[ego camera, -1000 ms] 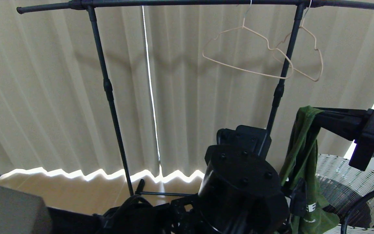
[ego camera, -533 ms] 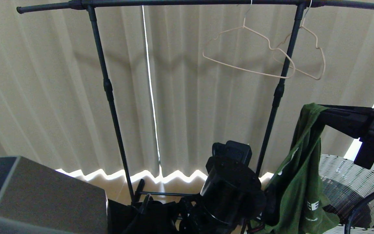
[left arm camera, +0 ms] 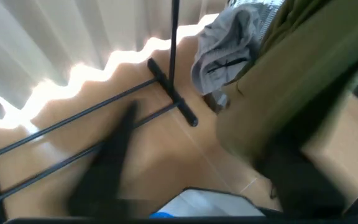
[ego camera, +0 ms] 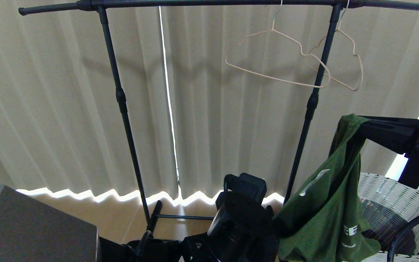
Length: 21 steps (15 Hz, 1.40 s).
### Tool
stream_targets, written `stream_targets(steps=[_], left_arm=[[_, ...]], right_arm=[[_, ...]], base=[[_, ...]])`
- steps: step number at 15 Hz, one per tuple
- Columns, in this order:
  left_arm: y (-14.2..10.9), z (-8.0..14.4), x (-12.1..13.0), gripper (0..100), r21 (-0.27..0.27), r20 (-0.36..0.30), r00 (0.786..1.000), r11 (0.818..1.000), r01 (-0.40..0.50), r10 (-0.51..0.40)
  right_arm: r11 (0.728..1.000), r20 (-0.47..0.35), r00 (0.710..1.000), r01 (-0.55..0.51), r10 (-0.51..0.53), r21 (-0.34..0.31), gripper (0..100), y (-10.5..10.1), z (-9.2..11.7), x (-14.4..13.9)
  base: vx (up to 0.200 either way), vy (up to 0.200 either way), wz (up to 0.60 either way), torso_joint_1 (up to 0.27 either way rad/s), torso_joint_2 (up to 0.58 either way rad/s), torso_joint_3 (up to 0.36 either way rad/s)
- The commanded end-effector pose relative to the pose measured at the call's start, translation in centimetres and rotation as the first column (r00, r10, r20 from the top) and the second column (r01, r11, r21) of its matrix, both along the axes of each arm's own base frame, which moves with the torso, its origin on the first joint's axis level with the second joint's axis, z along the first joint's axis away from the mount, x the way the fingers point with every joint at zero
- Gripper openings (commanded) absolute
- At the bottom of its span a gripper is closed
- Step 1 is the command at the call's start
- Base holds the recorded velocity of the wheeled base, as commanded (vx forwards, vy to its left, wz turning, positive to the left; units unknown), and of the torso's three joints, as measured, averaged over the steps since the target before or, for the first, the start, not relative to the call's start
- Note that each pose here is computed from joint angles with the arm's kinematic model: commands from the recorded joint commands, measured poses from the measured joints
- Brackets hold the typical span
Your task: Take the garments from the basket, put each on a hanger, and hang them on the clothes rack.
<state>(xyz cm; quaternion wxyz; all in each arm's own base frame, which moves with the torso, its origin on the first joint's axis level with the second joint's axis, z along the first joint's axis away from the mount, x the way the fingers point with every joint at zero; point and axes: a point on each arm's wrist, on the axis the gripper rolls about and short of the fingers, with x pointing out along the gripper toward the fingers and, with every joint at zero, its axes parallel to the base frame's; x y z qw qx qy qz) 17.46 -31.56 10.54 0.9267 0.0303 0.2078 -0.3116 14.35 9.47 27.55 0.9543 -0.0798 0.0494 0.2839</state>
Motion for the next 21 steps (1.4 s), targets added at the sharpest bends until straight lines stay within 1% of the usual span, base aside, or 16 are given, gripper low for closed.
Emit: stream_targets(steps=[1,3,4,5,6,7,8,10,12,14,15,16,17,19,20,21], left_arm=[[0.3,0.2,-0.7,0,0.017,0.024,1.0,1.0,-0.008,0.008],[1.5,1.6,-2.0,0,0.04,0.101,0.993,0.997,-0.072,0.068],[2.7,3.5,-2.5,0,0.025,0.141,0.988,0.997,-0.068,0.064],[2.7,3.5,-2.5,0,0.025,0.141,0.988,0.997,-0.068,0.064],[5.7,7.5,-3.1,0,-0.014,0.207,0.975,0.997,-0.077,0.078],[8.3,10.0,-3.4,0,-0.027,0.225,0.968,0.994,-0.107,0.11],[10.0,11.5,-3.6,0,-0.027,0.224,0.965,0.991,-0.13,0.133],[13.4,14.0,-4.2,0,-0.039,0.228,0.956,0.983,-0.178,0.182],[15.6,15.9,-4.1,0,-0.05,0.233,0.941,0.969,-0.241,0.246],[16.5,17.3,-3.6,0,-0.076,0.243,0.925,0.956,-0.283,0.292],[16.9,17.9,-3.0,0,-0.082,0.251,0.913,0.947,-0.311,0.322],[17.4,18.1,-2.3,0,-0.062,0.273,0.897,0.936,-0.346,0.349],[17.7,18.1,-1.9,0,-0.031,0.294,0.888,0.932,-0.361,0.354],[17.7,18.3,-1.4,0,-0.02,0.307,0.88,0.927,-0.375,0.363],[17.6,18.5,-1.3,0,-0.024,0.307,0.879,0.927,-0.375,0.364],[17.3,19.2,-1.0,0,-0.042,0.314,0.877,0.928,-0.371,0.365]], right_arm=[[1.0,0.002,1.0,0.0,0.0,0.0,0,0.0,0.0,0.0],[1.0,-0.009,1.0,0.002,-0.002,-0.007,0,0.1,-0.3,0.1],[1.0,-0.02,1.0,0.002,-0.002,-0.014,0,0.2,-0.5,0.3],[1.0,-0.02,1.0,0.002,-0.002,-0.014,0,0.2,-0.5,0.3],[1.0,-0.034,0.999,-0.002,0.001,-0.025,0,0.6,-0.7,0.9],[1.0,-0.043,0.999,-0.01,0.008,-0.03,0,1.0,-0.8,1.3],[1.0,-0.04,0.999,-0.009,0.008,-0.025,0,1.1,-0.6,1.5],[1.0,-0.021,1.0,-0.01,0.01,-0.011,0,1.1,0.0,1.6],[1.0,-0.005,1.0,-0.007,0.007,0.001,0,1.1,0.6,1.7],[1.0,0.006,1.0,-0.004,0.004,0.006,0,1.3,1.1,2.0],[1.0,0.014,1.0,-0.001,0.001,0.011,0,1.5,1.5,2.3],[1.0,0.02,1.0,-0.001,0.001,0.015,0,1.6,1.8,2.5],[1.0,0.016,1.0,0.002,-0.002,0.013,0,1.7,1.7,2.8],[1.0,0.004,1.0,0.009,-0.009,0.006,0,1.8,1.5,3.3],[1.0,0.004,1.0,0.01,-0.01,0.006,0,2.0,1.4,3.5],[1.0,0.03,0.999,0.013,-0.013,0.022,0,2.5,1.8,4.3]], base=[[0.0,0.0,0.0,0.0,0.0,0.0],[0.0,0.0,0.0,0.0,0.0,0.0],[0.0,0.0,0.0,0.0,0.0,0.0],[0.0,0.0,0.0,0.0,0.0,0.0],[0.0,0.0,0.0,0.0,0.0,0.0],[0.0,0.0,0.0,0.0,0.0,0.0],[0.0,0.0,0.0,0.0,0.0,0.0],[0.0,0.0,0.0,0.0,0.0,0.0],[0.0,0.0,0.0,0.0,0.0,0.0],[0.0,0.0,0.0,0.0,0.0,0.0],[0.0,0.0,0.0,0.0,0.0,0.0],[0.0,0.0,0.0,0.0,0.0,0.0],[0.0,0.0,0.0,0.0,0.0,0.0],[0.0,0.0,0.0,0.0,0.0,0.0],[0.0,0.0,0.0,0.0,0.0,0.0],[0.0,0.0,0.0,0.0,0.0,0.0]])
